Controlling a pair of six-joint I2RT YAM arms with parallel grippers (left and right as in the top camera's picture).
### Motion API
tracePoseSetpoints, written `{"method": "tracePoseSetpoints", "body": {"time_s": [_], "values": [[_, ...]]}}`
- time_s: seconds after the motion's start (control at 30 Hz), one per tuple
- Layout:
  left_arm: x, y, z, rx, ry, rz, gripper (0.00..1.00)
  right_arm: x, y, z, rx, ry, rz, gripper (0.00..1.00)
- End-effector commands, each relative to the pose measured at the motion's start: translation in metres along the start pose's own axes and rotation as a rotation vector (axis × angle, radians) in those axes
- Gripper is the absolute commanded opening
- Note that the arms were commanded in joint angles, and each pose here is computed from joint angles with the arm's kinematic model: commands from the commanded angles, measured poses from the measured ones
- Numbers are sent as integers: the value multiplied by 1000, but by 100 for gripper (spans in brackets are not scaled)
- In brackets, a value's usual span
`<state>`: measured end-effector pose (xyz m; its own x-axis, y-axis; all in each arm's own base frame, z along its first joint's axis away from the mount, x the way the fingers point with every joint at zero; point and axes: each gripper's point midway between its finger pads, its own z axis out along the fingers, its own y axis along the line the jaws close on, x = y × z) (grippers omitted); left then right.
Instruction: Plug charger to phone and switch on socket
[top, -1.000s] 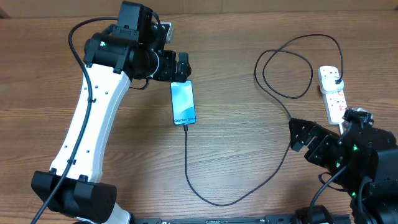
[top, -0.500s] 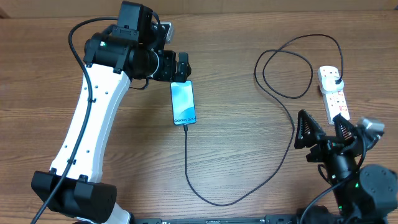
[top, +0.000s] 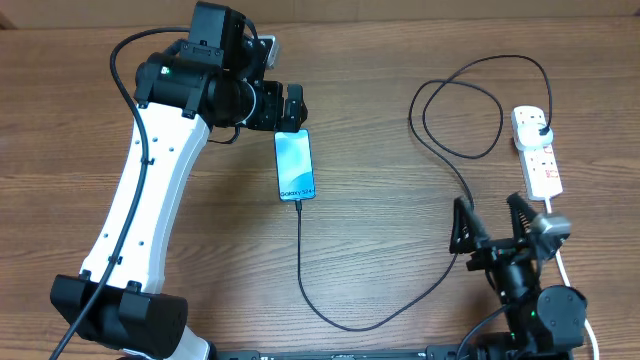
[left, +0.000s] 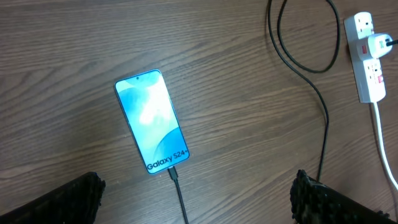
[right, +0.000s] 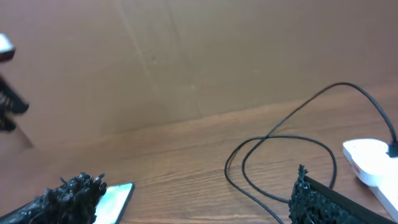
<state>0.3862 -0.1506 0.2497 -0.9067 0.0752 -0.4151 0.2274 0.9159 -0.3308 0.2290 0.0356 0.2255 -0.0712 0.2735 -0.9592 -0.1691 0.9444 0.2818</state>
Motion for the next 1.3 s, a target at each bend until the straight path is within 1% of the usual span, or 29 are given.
{"method": "tracePoseSetpoints", "body": {"time_s": [0.0,0.3,0.37,0.6,0.73,0.87,1.27], "values": [[-2,-4,-1,9,-8,3,100,19,4,2,-53,16,-65,100],[-2,-4,-1,9,-8,3,100,50,-2,7,-56,84,-57,100],[-2,-4,-1,9,-7,3,99,62,-5,9,-50,109,-51,100],[-2,-4,-1,9,-8,3,99,59,-5,10,-53,89,-52,100],[-2,-4,-1,9,-8,3,100,44,-7,15,-51,-36,-68,100],[-2,-4,-1,9,-8,3,100,52,-11,16,-32,2,-63,100],[-2,-4,-1,9,-7,2,100,52,-11,16,-31,0,-63,100]]}}
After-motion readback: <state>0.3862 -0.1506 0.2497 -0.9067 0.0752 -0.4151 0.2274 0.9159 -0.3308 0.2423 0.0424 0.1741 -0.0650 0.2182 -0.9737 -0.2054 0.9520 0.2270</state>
